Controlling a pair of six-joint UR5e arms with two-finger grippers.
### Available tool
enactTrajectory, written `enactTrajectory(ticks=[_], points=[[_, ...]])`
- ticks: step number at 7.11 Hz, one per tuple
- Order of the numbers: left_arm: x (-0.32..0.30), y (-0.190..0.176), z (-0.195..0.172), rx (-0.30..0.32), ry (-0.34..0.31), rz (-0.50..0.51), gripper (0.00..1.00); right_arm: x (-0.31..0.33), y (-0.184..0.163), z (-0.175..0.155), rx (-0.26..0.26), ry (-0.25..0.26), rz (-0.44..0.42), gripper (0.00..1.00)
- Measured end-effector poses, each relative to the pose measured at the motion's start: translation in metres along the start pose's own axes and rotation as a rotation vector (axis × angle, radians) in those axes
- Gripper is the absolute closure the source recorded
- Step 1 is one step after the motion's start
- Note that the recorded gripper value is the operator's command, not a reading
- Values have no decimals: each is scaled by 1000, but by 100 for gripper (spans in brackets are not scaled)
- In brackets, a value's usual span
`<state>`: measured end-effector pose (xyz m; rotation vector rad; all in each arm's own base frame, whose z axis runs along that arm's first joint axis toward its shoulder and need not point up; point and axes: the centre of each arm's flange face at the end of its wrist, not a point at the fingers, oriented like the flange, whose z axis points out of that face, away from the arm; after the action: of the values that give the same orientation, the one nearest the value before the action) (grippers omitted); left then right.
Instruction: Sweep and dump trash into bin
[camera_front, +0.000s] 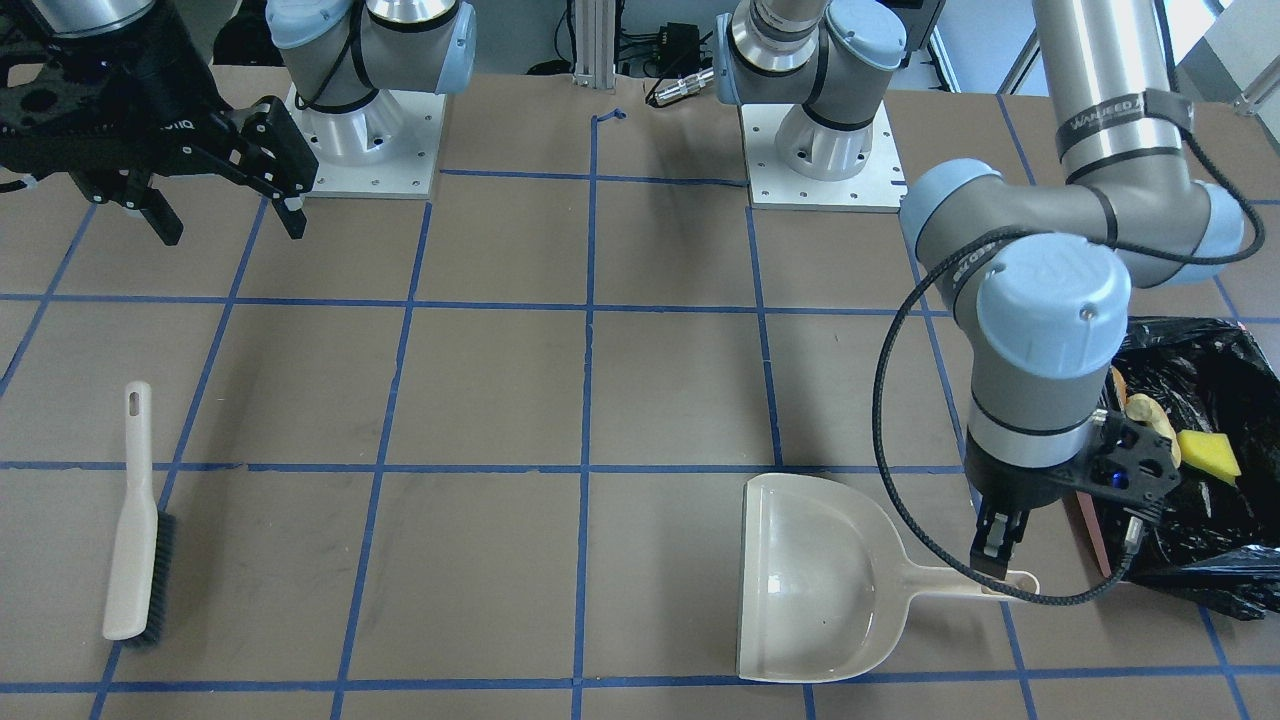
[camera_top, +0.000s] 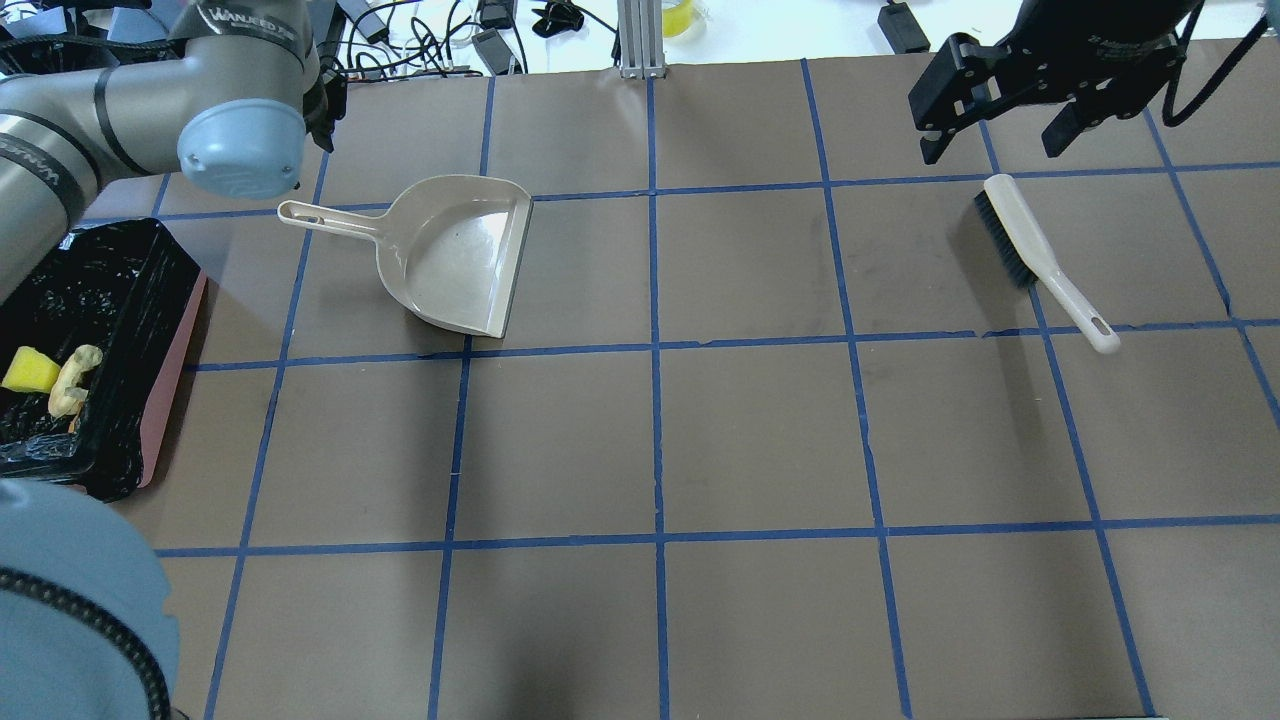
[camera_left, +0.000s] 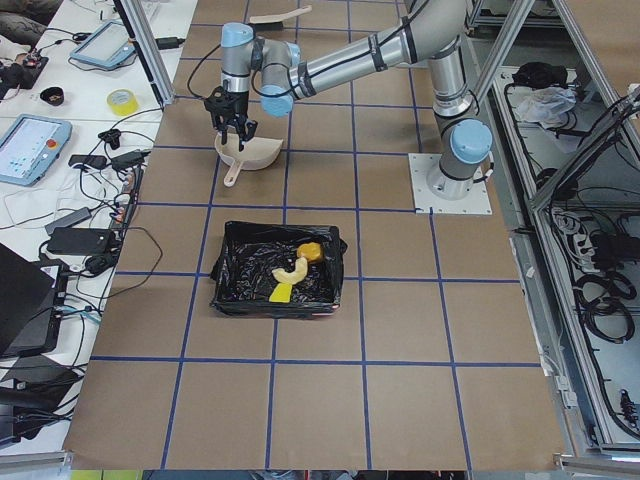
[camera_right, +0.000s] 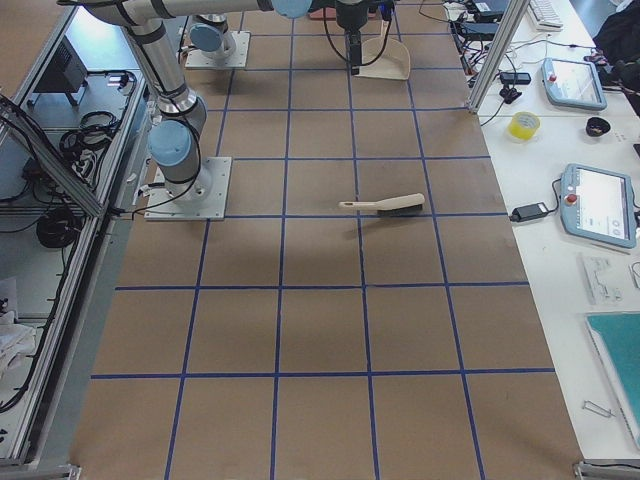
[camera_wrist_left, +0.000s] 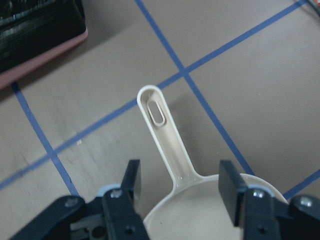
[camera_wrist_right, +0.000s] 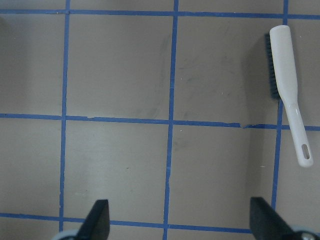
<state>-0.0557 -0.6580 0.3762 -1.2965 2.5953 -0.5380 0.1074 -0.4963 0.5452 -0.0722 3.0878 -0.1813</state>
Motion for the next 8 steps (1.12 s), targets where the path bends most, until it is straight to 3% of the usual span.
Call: enactTrajectory(ticks=[2, 3, 4, 5, 6, 8], points=[[-21, -27, -47, 54, 24, 409, 0, 0, 0, 1, 0, -1, 5, 0], [-32, -31, -59, 16, 13, 538, 0, 0, 0, 1, -1, 0, 4, 0], [-40, -28, -64, -77, 46, 591, 0, 0, 0, 1, -1, 2, 3, 0], [-45, -20, -70, -181, 129, 604, 0, 0, 0, 1, 0, 4, 1, 0], [-53, -14, -75, -242, 153, 612, 0, 0, 0, 0, 1, 5, 0, 0], [-72, -1, -93, -297, 90, 642, 0, 1, 0, 0, 0, 9, -3, 0]])
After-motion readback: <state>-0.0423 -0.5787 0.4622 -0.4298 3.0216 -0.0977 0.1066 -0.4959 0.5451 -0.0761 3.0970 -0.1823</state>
